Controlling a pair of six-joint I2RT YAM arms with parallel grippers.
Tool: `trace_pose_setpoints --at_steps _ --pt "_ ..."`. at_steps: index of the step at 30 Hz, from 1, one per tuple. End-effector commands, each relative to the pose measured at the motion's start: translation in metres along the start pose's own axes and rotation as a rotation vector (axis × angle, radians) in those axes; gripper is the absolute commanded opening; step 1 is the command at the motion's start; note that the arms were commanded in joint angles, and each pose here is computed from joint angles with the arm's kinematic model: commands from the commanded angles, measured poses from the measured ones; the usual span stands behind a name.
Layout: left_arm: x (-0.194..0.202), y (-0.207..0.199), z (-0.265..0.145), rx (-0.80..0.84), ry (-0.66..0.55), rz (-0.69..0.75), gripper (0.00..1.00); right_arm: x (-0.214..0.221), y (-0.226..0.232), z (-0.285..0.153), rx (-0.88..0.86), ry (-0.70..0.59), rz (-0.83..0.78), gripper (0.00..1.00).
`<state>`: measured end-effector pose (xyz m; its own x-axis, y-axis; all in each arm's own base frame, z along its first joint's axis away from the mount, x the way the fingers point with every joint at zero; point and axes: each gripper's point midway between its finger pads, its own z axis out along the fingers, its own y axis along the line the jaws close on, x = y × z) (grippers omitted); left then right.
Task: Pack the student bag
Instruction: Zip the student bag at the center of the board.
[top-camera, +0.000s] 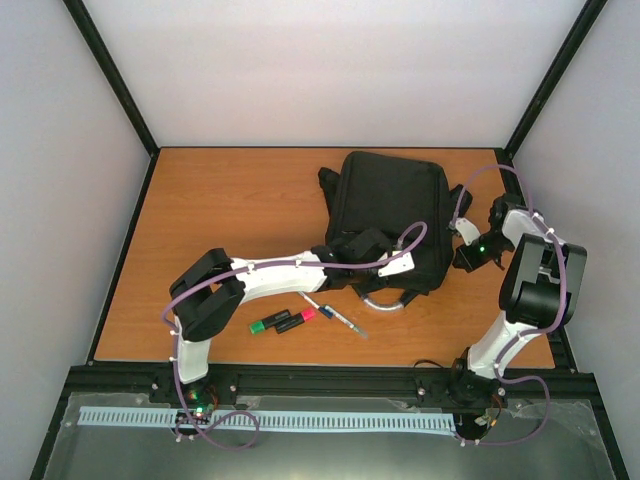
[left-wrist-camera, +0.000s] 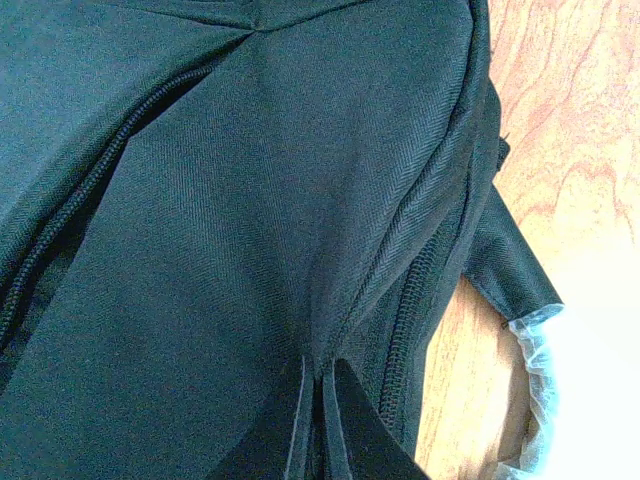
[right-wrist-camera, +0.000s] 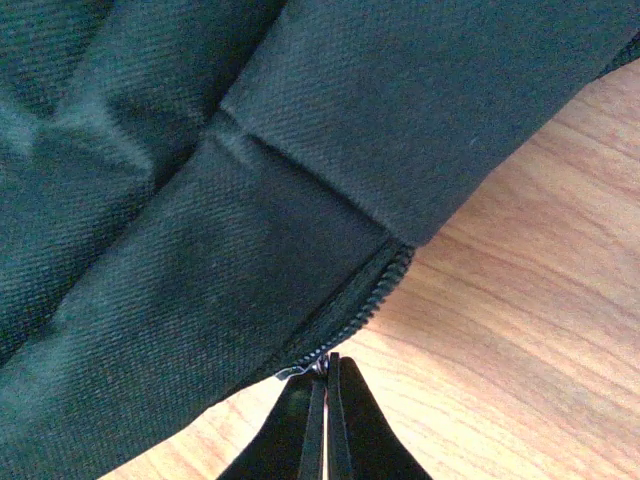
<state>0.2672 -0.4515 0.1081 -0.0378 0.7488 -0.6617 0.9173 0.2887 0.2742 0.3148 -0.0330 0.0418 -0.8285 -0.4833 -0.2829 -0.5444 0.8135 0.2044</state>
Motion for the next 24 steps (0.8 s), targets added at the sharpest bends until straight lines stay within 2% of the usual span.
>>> trace_pose_setpoints --at_steps 1,24 --pt "-0.012 0.0 -0.017 -0.005 -0.028 -0.016 0.01 -0.01 -0.023 -0.001 0.061 -0.021 0.022 0.03" --pt "-0.01 -0.008 -0.01 0.015 -0.026 -0.017 0.02 -0.022 -0.04 -0.001 0.103 -0.054 0.06 0.03"
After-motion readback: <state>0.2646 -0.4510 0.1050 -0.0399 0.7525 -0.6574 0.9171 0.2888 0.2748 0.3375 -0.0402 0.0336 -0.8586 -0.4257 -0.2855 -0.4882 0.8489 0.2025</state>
